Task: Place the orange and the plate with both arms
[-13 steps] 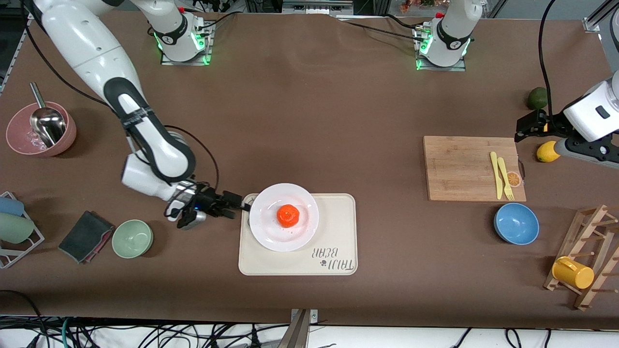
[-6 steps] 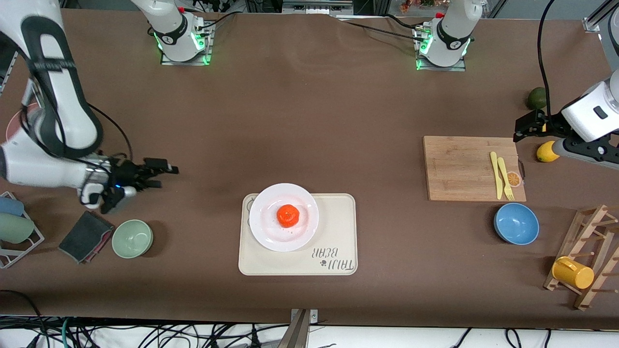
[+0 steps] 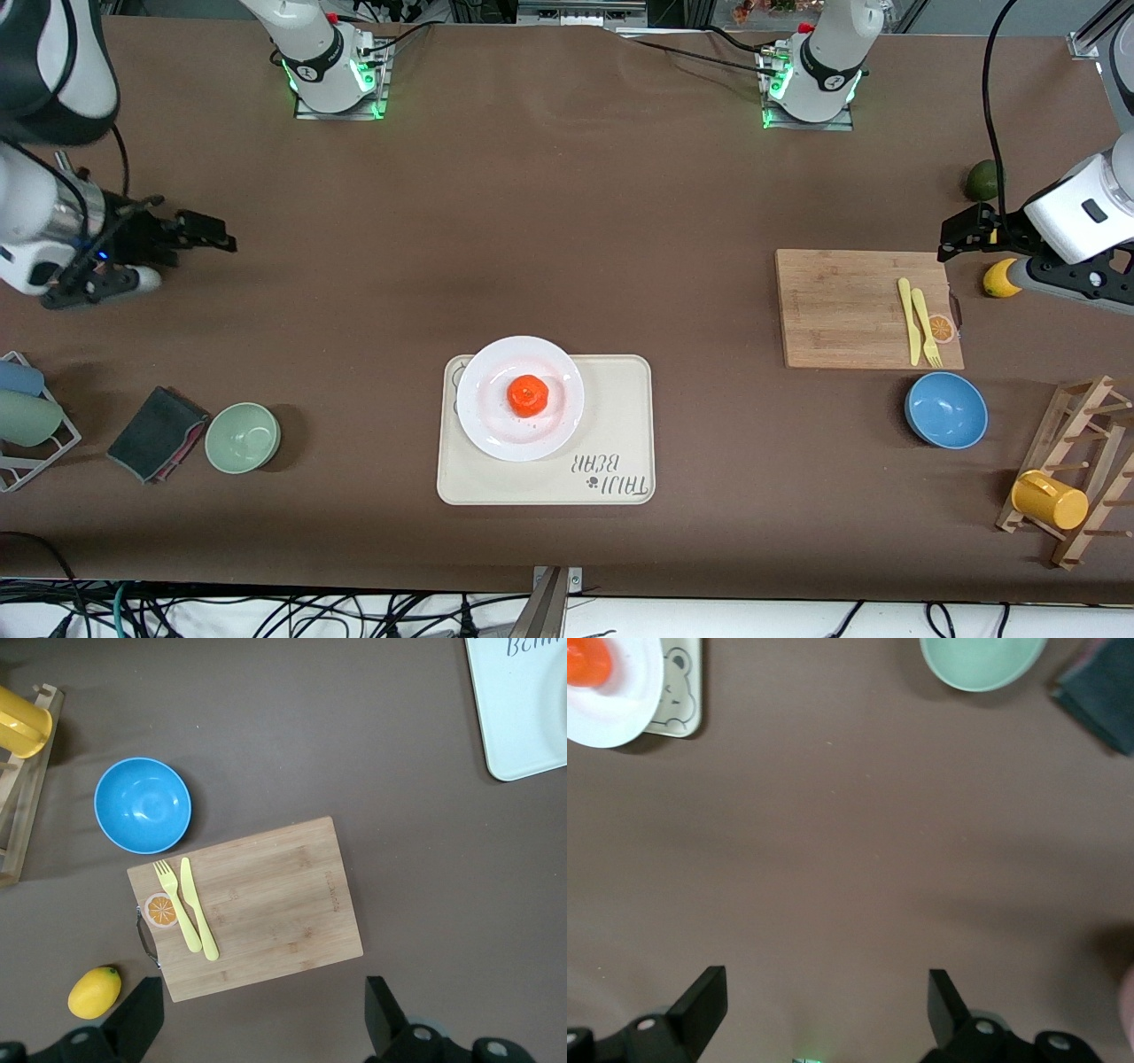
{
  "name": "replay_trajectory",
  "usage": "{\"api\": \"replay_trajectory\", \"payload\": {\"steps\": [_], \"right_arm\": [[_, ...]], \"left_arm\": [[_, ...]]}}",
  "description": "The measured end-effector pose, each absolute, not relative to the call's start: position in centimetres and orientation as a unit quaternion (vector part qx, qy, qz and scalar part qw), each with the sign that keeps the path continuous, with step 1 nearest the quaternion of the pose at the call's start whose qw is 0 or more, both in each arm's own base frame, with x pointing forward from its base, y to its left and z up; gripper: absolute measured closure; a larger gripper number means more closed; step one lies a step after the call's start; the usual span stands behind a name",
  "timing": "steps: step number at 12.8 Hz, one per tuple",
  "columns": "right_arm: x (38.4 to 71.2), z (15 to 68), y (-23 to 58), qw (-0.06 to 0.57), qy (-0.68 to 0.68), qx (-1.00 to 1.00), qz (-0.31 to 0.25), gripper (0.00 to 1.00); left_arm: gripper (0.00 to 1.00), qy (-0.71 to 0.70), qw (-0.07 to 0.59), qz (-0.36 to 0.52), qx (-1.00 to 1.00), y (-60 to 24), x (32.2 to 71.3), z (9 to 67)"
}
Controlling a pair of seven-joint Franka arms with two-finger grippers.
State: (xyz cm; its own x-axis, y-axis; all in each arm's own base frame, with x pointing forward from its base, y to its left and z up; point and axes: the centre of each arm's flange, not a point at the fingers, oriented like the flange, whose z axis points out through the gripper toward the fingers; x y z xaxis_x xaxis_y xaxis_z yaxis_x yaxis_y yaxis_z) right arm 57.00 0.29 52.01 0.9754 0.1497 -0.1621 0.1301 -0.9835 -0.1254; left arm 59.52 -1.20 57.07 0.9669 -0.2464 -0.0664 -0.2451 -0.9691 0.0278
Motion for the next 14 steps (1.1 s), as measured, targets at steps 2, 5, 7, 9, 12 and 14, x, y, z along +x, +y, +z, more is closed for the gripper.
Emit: {"api": "replay_trajectory", "payload": {"steps": [2, 5, 7, 9, 12, 14], "right_arm": [[55.8, 56.0, -0.9, 0.038, -0.046, -0.995, 0.084, 0.0], [54.4, 58.9, -3.2, 0.037, -0.025, -0.996, 0.077, 0.0], [54.1, 59.3, -3.8, 0.037, -0.019, -0.996, 0.076, 0.0], [54.0, 59.3, -3.9, 0.031, -0.017, -0.996, 0.077, 0.0], [54.0, 59.2, -4.3, 0.013, -0.016, -0.997, 0.079, 0.0], [54.0, 59.3, -4.4, 0.004, -0.016, -0.997, 0.079, 0.0]], "left_arm": [[0.0, -0.124, 0.01, -0.035, 0.992, -1.2, 59.5, 57.1], [0.0, -0.125, 0.01, -0.035, 0.991, -1.3, 59.5, 57.0], [0.0, -0.125, 0.01, -0.036, 0.991, -1.3, 59.6, 56.9], [0.0, -0.125, 0.01, -0.037, 0.991, -1.3, 59.6, 56.8], [0.0, -0.125, 0.01, -0.038, 0.991, -1.3, 59.7, 56.7], [0.0, -0.125, 0.01, -0.039, 0.991, -1.3, 59.7, 56.6]]}}
